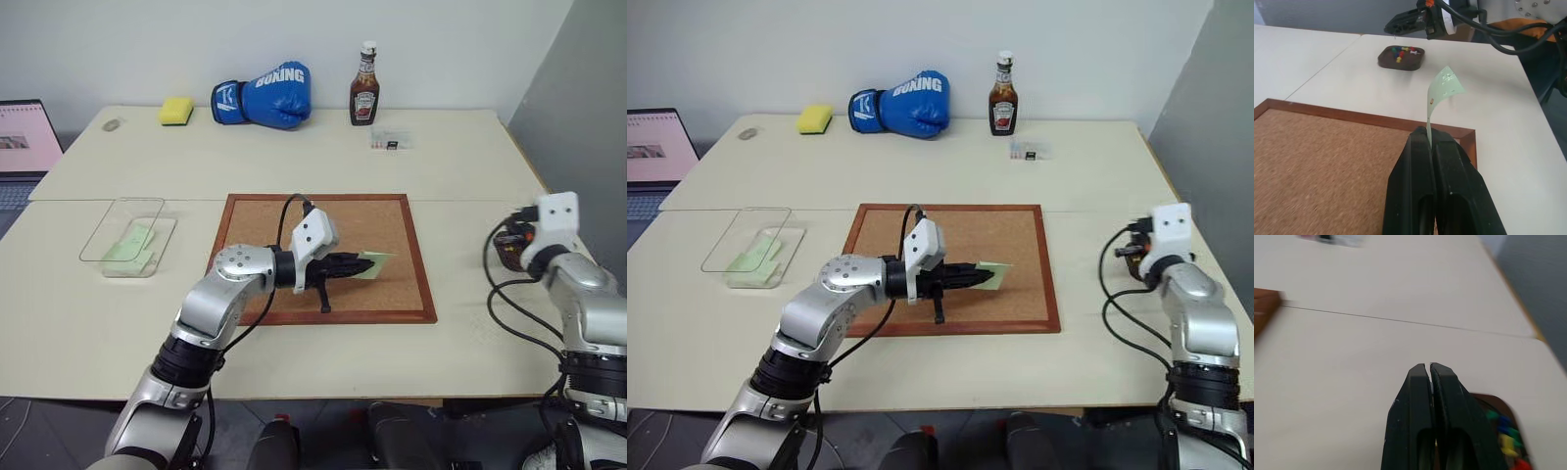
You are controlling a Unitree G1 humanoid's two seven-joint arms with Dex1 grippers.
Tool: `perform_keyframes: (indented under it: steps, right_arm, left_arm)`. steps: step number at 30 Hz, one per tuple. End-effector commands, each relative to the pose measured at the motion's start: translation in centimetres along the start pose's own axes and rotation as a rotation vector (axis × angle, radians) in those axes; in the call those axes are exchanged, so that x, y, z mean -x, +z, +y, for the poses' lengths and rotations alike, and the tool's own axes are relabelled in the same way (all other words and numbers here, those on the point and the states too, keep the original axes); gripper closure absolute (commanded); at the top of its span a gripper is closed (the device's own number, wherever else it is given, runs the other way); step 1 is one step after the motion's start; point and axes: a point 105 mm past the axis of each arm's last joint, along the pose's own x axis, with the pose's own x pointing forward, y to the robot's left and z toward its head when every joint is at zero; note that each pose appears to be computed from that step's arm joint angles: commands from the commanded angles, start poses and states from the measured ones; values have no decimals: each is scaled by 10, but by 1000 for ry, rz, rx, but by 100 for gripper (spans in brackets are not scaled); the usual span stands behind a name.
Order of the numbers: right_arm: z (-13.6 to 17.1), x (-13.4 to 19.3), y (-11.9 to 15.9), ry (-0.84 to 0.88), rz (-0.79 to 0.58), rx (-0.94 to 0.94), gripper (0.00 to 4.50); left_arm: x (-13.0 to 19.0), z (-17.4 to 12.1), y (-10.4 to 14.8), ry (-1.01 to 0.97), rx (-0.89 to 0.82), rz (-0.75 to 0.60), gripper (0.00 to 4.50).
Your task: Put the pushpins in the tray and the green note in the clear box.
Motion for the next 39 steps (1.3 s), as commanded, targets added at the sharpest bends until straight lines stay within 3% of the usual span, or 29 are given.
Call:
perform_keyframes:
  steps: [1,17,24,39]
  right_arm:
    - [-15,3,-6,-11,22,-52,450]
    - [-7,-7,-39,-3,115,-211,450]
    - [-8,-9,-35,-9,96,-199,450]
    - [-10,6,19,-1,-117,-94,115]
  left_arm:
    - [-4,-5,12,-14,-42,-29,446]
    - [4,-7,7,9,-37,-5,446]
    - [4,-4,8,18,-44,-3,446]
    - [3,-2,8,17,-51,-4,450]
